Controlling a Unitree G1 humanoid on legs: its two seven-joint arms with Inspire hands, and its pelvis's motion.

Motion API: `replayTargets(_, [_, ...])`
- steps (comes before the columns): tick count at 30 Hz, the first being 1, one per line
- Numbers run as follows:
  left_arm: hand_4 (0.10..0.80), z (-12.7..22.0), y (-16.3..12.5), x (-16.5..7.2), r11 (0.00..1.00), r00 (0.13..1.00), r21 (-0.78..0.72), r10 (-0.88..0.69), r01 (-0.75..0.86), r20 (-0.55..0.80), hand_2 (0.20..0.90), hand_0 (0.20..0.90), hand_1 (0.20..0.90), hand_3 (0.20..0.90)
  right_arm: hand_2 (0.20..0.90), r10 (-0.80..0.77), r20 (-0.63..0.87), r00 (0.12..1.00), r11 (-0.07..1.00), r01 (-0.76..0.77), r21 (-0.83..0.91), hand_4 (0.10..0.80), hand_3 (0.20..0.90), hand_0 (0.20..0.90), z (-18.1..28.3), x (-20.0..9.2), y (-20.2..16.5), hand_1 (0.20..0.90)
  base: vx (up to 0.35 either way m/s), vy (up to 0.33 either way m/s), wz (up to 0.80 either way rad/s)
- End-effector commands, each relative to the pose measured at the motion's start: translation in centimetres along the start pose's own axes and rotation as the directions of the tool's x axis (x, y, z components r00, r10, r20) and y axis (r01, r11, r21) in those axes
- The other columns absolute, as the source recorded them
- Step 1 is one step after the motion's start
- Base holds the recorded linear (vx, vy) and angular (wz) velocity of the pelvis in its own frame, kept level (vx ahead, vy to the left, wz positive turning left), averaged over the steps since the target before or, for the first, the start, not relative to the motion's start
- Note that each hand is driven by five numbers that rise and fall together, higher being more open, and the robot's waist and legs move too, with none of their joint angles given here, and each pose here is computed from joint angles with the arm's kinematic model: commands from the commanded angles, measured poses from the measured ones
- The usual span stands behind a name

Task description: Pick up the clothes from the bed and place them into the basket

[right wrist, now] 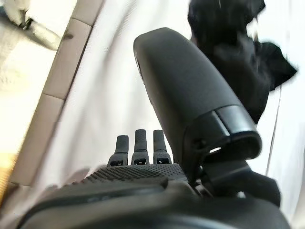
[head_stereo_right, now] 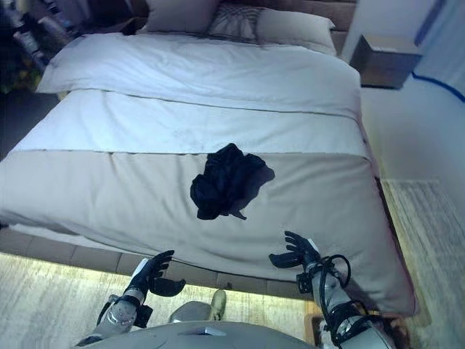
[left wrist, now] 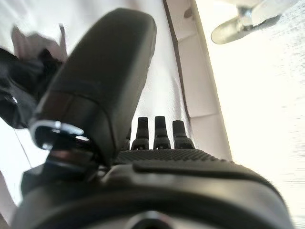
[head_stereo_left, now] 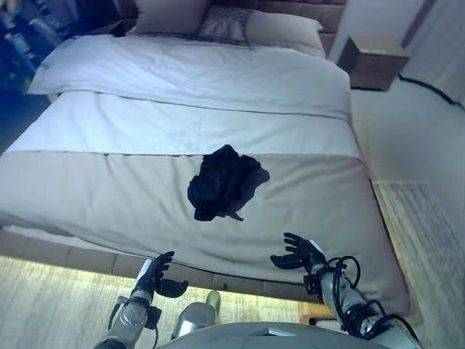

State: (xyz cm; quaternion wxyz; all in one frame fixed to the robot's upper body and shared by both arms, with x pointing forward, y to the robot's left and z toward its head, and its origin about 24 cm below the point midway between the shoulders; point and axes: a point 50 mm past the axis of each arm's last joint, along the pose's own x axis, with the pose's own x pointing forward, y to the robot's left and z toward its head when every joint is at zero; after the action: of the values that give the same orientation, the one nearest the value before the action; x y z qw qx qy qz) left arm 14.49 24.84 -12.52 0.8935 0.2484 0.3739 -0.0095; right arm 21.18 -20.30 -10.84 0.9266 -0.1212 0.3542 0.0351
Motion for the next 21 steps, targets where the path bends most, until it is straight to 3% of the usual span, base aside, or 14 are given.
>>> replayTargets(1, [0.8,0.9,1.6,0.4,0.998,0.998,0.045,0.052,-0.054,0.048,0.9,0.9,0.9,0.9,0.9,-0.102,0.317,0.943,0.972,0.162,-0.169,0.8,0.9,0.9,8.1,0.8,-3.8,0.9,0.007,-0.325,0.86])
replayTargets(4, [0.8,3.0,3.8,1.2,0.992,0.986,0.058,0.1,-0.108,0.13,0.9,0.9,0.9,0.9,0.9,-0.119,0.497,0.86,0.836,0.357,-0.417,0.8,0.9,0.9,14.7,1.0,-5.1,0.9,-0.154,-0.267,0.65])
replayTargets(8, [0.8,3.2,4.8,1.3,0.987,0.98,0.05,0.148,-0.155,0.131,0.9,0.9,0.9,0.9,0.9,-0.169,0.608,0.776,0.708,0.525,-0.472,0.8,0.9,0.9,19.6,0.5,-6.7,0.9,0.004,-0.186,1.09])
replayTargets(18, [0.8,5.8,6.8,1.3,0.986,0.954,0.05,0.142,-0.16,0.263,0.9,0.9,0.9,0.9,0.9,-0.28,0.745,0.606,0.529,0.745,-0.407,0.8,0.9,0.9,27.9,-2.1,-9.5,0.9,0.022,-0.124,0.28])
replayTargets(21, [0.8,6.8,7.1,1.1,0.987,0.94,0.057,0.125,-0.15,0.319,0.9,0.9,0.9,0.9,0.9,-0.361,0.722,0.591,0.5,0.776,-0.385,0.8,0.9,0.9,29.6,-2.7,-10.7,0.9,0.038,-0.086,0.21])
